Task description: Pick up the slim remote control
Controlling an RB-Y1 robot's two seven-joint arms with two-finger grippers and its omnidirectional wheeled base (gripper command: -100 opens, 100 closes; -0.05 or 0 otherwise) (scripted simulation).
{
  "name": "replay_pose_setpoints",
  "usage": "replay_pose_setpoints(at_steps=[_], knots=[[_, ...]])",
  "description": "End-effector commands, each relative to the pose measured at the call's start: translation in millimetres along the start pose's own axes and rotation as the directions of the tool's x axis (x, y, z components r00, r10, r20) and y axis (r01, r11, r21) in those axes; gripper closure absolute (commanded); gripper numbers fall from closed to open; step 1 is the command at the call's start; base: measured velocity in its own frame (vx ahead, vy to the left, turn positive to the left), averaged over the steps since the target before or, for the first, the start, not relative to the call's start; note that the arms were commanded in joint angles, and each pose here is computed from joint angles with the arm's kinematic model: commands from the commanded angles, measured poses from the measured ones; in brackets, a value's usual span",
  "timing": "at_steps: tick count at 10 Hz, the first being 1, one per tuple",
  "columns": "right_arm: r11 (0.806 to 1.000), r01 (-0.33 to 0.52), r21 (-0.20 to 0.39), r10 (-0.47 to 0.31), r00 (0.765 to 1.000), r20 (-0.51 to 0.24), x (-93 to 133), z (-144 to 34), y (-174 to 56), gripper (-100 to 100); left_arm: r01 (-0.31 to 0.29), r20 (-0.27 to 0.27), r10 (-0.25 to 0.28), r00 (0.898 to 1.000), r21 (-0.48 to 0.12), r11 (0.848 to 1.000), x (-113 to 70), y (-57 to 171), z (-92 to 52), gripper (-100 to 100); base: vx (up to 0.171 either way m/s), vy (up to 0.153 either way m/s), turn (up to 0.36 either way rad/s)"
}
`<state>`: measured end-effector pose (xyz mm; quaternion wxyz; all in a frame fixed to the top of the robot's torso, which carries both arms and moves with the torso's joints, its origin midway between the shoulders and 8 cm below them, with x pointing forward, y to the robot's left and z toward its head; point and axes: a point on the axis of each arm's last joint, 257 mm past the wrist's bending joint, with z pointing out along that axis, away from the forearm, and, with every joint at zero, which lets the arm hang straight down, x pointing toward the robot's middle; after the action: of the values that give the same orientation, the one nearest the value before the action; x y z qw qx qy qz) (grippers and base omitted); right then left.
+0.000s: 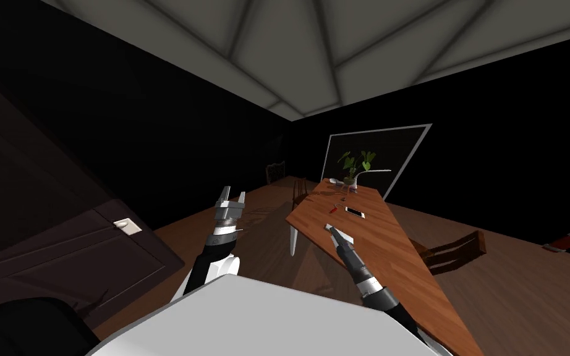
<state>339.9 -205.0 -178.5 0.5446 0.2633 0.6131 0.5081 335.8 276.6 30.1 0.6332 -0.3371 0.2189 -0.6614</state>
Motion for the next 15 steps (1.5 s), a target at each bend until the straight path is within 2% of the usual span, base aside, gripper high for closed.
replay_pose_setpoints(at_steps=[1,2,3,4,5,6,7,8,9,10,11,12,13,14,15], knots=[[0.999,0.026,0.031,-0.025,0.999,-0.04,8.2,-6.5,-12.0,-100,0.0,0.0,0.0,1.0,0.0,1.0,0.0,0.0,0.0,0,-0.001,0.024,0.099],[0.995,0.052,0.084,-0.045,0.995,-0.089,22.0,-18.9,-34.8,-100,0.0,0.0,0.0,1.0,0.0,1.0,-0.1,0.0,0.0,0,0.0,0.033,0.204],[0.994,0.065,0.086,-0.056,0.993,-0.104,22.2,-20.6,-36.2,-100,0.0,0.0,0.0,1.0,0.0,1.0,0.0,0.0,0.0,0,0.002,0.025,0.124],[0.986,0.092,0.138,-0.071,0.986,-0.154,35.3,-35.3,-59.1,-100,0.0,0.0,0.0,1.0,0.0,1.0,-0.1,0.0,0.0,0,0.003,0.033,0.244],[0.984,0.107,0.139,-0.083,0.982,-0.171,35.1,-37.6,-60.8,-100,0.0,0.0,0.0,1.0,0.0,1.0,0.0,0.0,0.0,0,0.005,0.023,0.117],[0.973,0.137,0.188,-0.094,0.971,-0.221,47.5,-54.6,-83.4,-100,0.0,0.0,0.0,1.0,0.0,1.0,-0.1,0.0,0.0,0,0.011,0.029,0.204],[0.97,0.153,0.189,-0.106,0.965,-0.239,46.6,-57.4,-85.3,-100,0.0,0.0,0.0,1.0,0.0,1.0,0.0,0.0,0.0,0,0.011,0.019,0.134],[0.954,0.187,0.235,-0.115,0.95,-0.291,58.0,-77.0,-107.7,-100,0.0,0.0,0.0,1.0,0.0,1.0,-0.1,0.0,0.0,0,0.019,0.026,0.263],[0.951,0.203,0.234,-0.125,0.943,-0.308,56.6,-79.9,-109.5,-100,0.0,0.0,0.0,1.0,0.0,1.0,0.0,0.0,0.0,0,0.017,0.017,0.138],[0.929,0.246,0.276,-0.134,0.92,-0.368,65.8,-103.1,-132.0,-100,0.0,0.0,0.0,1.0,0.0,1.0,-0.1,0.0,0.0,0,0.014,0.023,0.231],[0.927,0.256,0.275,-0.14,0.915,-0.378,64.5,-105.0,-133.1,-100,0.0,0.0,0.0,1.0,0.0,1.0,0.0,0.0,0.0,0,0.018,0.015,0.128],[0.902,0.298,0.312,-0.144,0.889,-0.435,72.3,-130.0,-154.4,-100,0.0,0.0,0.0,1.0,0.0,1.0,-0.1,0.0,-0.1,0,0.019,0.015,0.219],[0.899,0.311,0.31,-0.151,0.882,-0.447,70.2,-132.5,-155.7,-100,0.0,0.0,0.0,1.0,0.0,1.0,0.0,0.0,0.0,0,0.019,0.008,0.191],[0.869,0.36,0.34,-0.153,0.848,-0.507,75.2,-160.4,-176.3,-100,0.0,0.0,0.0,1.0,0.0,1.0,-0.1,0.0,0.0,0,0.036,0.011,0.352],[0.866,0.368,0.338,-0.157,0.843,-0.515,73.5,-162.1,-177.1,-100,0.0,0.0,0.0,1.0,0.0,1.0,0.0,0.0,0.0,0,0.033,0.002,0.108]])
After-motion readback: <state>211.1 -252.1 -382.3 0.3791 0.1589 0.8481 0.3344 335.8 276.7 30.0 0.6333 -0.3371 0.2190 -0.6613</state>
